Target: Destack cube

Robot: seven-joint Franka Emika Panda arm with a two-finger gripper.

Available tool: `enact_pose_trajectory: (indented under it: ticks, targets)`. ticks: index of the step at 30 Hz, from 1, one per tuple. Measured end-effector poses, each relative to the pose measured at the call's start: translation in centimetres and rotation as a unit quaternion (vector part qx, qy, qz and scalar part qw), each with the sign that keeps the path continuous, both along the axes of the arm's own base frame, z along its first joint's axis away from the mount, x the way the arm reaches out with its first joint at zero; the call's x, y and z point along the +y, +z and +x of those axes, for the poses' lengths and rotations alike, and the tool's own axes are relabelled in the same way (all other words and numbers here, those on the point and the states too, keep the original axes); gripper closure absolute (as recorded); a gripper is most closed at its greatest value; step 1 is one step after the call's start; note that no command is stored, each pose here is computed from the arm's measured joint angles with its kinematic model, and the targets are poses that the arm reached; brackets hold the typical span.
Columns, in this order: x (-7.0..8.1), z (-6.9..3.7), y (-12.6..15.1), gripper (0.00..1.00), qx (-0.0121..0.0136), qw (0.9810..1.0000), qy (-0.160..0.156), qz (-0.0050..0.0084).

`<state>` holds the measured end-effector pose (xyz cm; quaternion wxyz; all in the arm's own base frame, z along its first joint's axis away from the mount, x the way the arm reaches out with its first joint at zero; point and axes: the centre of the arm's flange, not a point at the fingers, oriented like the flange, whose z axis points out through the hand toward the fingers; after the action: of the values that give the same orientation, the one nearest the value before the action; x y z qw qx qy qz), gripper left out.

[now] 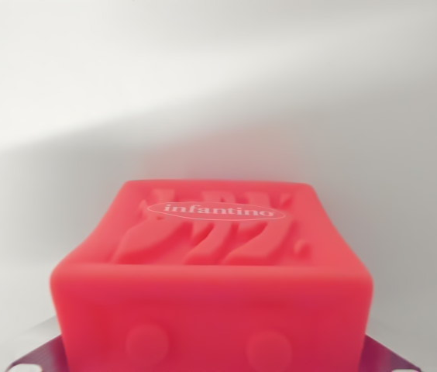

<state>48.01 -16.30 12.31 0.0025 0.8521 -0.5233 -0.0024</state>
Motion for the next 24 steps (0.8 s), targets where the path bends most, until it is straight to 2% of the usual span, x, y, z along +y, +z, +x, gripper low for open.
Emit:
enact_pose_trajectory:
  ticks: [14, 15, 24]
  targets:
    - [0.00, 0.03, -0.73, 1.00, -0.0008, 1.0000, 0.000, 0.0001]
    - [0.00, 0.04, -0.73, 0.00, -0.0009, 1.0000, 0.000, 0.0001]
    - [0.00, 0.05, -0.73, 0.00, -0.0010, 1.0000, 0.000, 0.0001]
